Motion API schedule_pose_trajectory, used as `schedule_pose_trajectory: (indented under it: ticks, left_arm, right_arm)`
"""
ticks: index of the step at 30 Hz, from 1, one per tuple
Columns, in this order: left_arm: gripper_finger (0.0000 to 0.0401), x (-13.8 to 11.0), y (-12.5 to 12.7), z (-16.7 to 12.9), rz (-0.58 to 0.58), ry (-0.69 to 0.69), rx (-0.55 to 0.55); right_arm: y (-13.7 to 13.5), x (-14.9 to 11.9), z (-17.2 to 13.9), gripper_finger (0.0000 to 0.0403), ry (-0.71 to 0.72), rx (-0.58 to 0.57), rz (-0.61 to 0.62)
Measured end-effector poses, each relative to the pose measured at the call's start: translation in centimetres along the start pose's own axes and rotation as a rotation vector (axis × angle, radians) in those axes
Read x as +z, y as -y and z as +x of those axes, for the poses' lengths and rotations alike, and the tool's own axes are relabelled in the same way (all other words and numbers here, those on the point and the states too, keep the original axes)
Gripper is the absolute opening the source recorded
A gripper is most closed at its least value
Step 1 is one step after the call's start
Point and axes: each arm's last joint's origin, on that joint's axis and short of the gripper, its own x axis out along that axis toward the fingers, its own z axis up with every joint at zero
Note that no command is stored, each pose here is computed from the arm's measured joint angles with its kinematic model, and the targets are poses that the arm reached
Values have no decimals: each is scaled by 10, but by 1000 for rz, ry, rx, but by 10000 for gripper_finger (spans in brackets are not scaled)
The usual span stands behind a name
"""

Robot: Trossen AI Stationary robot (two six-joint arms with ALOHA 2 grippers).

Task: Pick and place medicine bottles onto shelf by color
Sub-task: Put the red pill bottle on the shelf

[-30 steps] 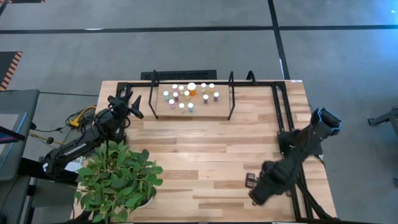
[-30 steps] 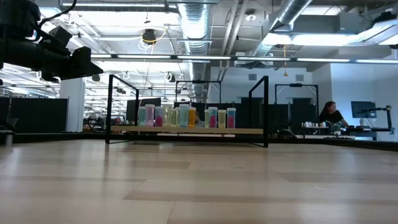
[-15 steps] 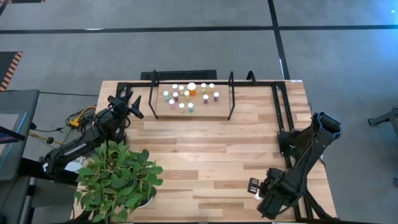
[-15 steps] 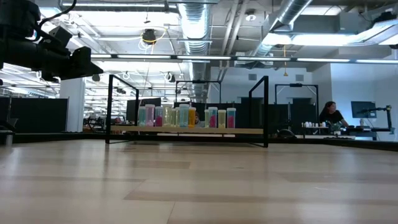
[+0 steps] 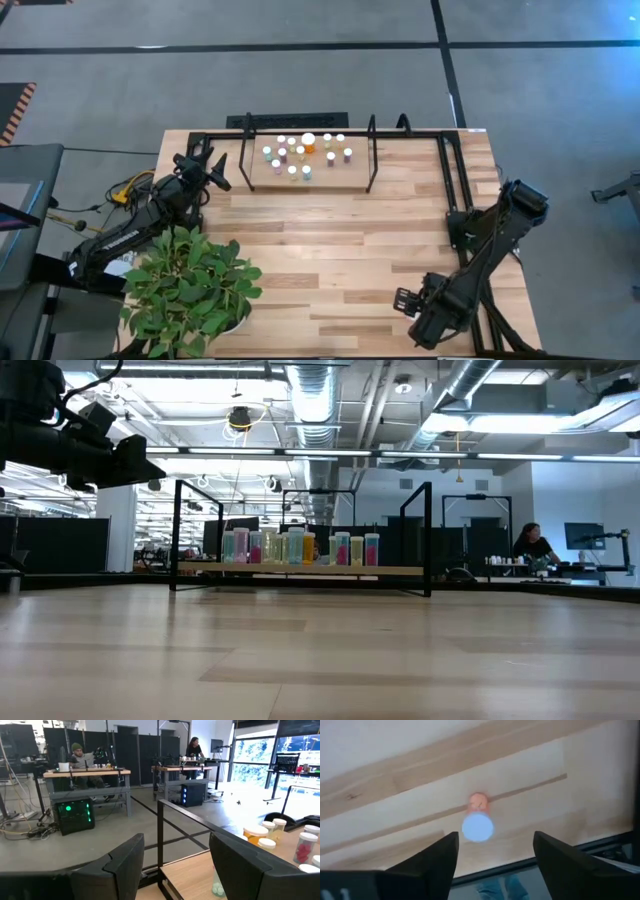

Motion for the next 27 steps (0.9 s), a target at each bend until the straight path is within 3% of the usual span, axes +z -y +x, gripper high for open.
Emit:
schedule_pose_trajectory:
  ticks: [11,27]
  left_arm:
    - [214,0,0,0,0,0,0]
    - [214,0,0,0,0,0,0]
  right_arm:
    - [-19,13,32,281,-77,8,-48]
    - [-8,14,52,281,-129,13,-182]
